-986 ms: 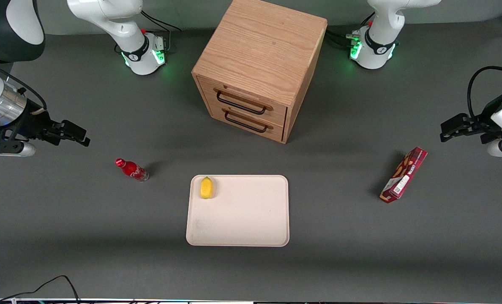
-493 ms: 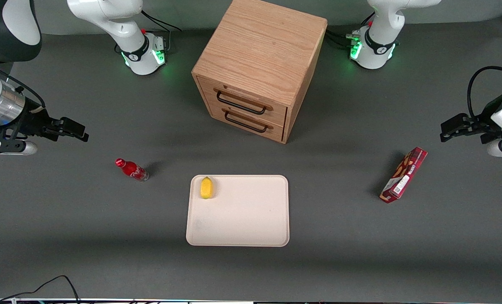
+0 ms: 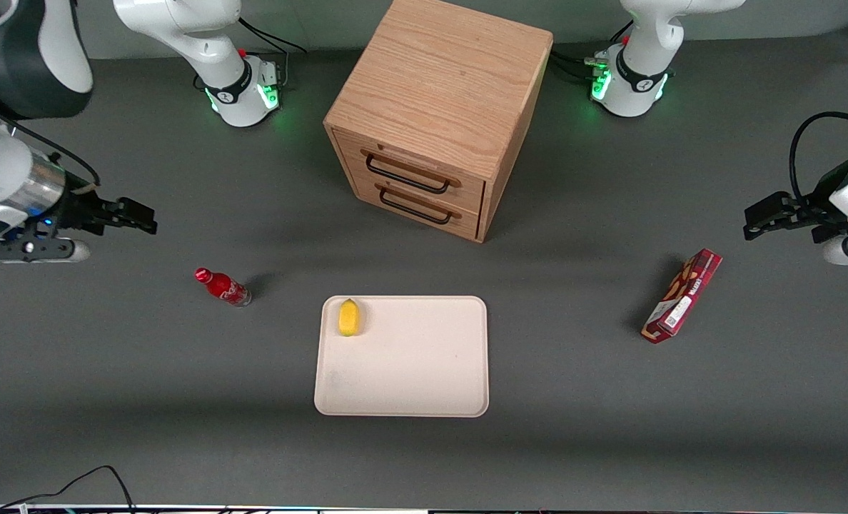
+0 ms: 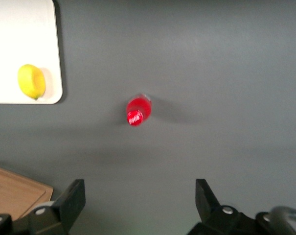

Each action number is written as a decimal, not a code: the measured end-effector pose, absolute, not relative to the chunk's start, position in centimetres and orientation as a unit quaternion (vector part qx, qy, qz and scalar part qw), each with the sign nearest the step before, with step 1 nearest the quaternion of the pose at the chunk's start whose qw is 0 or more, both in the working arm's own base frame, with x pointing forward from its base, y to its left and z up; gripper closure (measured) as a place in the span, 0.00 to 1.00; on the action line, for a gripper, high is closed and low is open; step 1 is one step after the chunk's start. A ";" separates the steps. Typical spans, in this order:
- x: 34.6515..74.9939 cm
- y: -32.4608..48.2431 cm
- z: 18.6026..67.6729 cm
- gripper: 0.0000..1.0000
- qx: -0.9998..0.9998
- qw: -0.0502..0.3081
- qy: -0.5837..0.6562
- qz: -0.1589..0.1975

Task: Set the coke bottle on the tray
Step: 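Lower the open right gripper over the red Coca-Cola bottle's cap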

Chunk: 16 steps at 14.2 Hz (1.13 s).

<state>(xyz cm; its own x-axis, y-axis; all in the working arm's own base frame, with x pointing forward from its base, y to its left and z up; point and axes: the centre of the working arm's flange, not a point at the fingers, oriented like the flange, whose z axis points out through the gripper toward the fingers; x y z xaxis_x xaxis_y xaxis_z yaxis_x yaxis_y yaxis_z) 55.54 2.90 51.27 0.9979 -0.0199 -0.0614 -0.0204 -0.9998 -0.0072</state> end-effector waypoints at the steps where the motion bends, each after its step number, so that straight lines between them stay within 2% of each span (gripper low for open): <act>1: 55.7 3.4 49.2 0.00 -1.000 0.004 0.005 0.020; 7: 54.2 5.0 36.1 0.00 -1.000 -0.001 -0.016 -0.024; 11: 54.3 5.0 32.8 0.00 -0.999 -0.008 -0.026 -0.030; 13: 54.5 5.0 32.3 0.04 -0.999 -0.008 -0.026 -0.031; 16: 54.5 5.0 32.2 0.37 -0.999 -0.008 -0.026 -0.031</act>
